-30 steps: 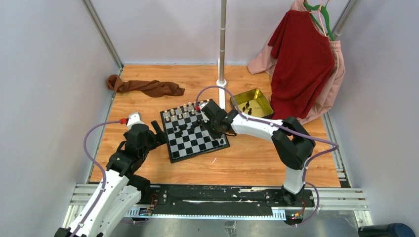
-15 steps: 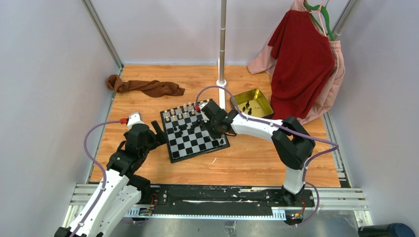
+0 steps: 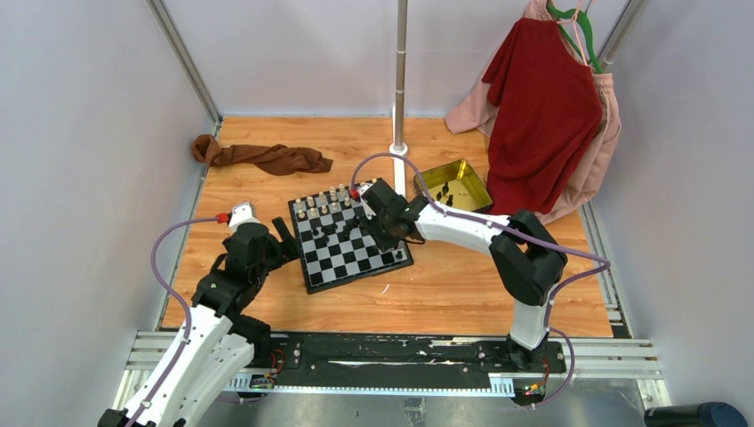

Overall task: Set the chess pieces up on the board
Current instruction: Place the chess piece on the chessboard, then pick up the chess piece from the chessboard.

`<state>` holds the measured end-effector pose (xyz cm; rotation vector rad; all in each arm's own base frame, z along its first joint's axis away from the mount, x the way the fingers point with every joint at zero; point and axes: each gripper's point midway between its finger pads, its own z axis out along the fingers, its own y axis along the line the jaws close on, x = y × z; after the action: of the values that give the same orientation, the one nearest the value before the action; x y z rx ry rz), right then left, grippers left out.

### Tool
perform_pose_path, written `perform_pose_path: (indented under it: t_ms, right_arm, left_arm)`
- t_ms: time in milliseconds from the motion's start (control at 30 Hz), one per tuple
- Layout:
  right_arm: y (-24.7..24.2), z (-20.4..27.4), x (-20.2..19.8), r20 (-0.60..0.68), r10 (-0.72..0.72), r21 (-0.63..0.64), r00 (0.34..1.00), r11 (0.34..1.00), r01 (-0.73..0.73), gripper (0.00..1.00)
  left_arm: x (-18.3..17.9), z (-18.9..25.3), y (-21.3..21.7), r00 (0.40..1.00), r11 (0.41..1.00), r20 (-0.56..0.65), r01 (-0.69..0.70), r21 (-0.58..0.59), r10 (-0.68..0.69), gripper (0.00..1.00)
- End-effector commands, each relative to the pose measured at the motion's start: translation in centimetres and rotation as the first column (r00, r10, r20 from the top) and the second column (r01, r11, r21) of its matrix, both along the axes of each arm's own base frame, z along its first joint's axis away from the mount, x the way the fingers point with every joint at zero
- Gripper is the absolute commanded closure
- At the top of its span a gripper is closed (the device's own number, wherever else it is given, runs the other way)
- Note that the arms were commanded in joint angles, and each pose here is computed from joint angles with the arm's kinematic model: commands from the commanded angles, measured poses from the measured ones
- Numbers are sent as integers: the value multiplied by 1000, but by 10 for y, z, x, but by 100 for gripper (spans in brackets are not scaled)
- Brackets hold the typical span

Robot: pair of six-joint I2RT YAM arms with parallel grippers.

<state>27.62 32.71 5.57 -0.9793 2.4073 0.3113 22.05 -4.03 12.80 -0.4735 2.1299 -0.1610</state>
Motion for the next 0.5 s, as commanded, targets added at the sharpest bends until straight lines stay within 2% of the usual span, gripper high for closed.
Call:
perform_pose_path:
  t_ms: [0, 233, 467]
  right_arm:
    - [7, 16, 4, 18, 11, 0, 1000, 1000, -11, 63]
    - [20, 30, 21, 52, 35, 0, 998, 999, -35, 56]
    - [33, 26, 44, 64, 60, -15, 996, 998, -60, 56]
  left_arm:
    - [0, -3, -2, 1000, 1000, 1, 12, 3, -12, 0]
    - [0, -3, -2, 1000, 1000, 0, 12, 3, -12, 0]
    - [0, -3, -3, 1000, 1000, 2, 18, -1, -18, 0]
